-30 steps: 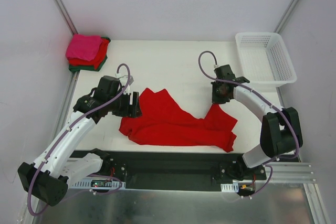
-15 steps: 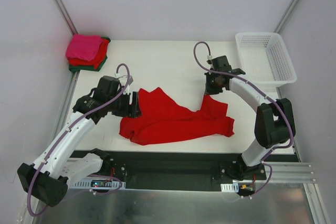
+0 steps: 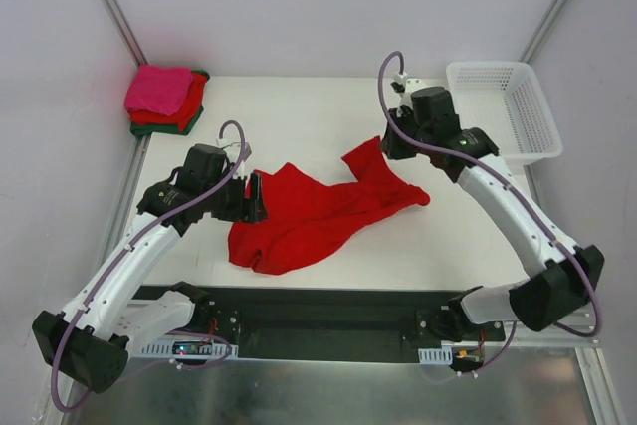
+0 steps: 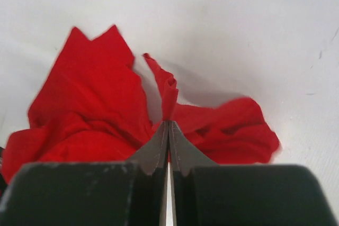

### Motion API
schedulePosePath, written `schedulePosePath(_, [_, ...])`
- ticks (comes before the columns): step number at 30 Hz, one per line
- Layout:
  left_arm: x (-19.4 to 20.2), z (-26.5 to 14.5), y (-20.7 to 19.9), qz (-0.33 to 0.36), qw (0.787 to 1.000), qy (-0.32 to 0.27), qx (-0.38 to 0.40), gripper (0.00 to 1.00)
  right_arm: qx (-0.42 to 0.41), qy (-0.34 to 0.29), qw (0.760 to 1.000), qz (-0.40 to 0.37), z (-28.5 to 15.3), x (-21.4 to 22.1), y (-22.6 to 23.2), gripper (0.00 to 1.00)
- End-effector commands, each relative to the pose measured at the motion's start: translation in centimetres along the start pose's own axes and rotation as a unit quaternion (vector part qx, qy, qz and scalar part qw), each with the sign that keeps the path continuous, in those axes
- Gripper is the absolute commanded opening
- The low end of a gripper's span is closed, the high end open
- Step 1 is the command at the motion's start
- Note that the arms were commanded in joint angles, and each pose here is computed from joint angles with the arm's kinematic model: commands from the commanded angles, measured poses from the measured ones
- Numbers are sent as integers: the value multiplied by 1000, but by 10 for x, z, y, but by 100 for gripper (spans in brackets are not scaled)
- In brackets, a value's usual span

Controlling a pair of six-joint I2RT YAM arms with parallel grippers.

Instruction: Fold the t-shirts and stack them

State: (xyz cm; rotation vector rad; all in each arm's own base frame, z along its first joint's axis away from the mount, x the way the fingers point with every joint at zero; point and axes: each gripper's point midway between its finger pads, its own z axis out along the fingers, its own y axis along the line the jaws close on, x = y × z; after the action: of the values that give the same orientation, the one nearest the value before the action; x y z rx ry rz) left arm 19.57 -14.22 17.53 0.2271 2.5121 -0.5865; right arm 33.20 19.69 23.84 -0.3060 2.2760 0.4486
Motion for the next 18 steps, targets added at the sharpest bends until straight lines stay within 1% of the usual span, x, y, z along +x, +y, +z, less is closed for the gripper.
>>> schedulePosePath(1, [-3,4,0,-10,1000,0,0,66,19,-70,997,-20,-58,-35,4,1])
schedulePosePath(3, [-5,5,-2,-10,1000,1,3,66,19,-81,996,-25,-70,-38,6,1])
schedulePosePath(6, [-8,6,-3,-10,1000,2,6,66,25,-83,996,-27,-74,-35,4,1])
schedulePosePath(16, [-7,7,-3,-10,1000,3,7,65,33,-64,997,-28,-64,-23,-1,1])
schedulePosePath(17, [-6,8,-3,-11,1000,4,8,65,34,-60,997,-29,-62,-21,-2,5])
schedulePosePath(18, [-6,8,-3,-11,1000,4,7,65,34,-54,998,-29,-58,-18,-2,12])
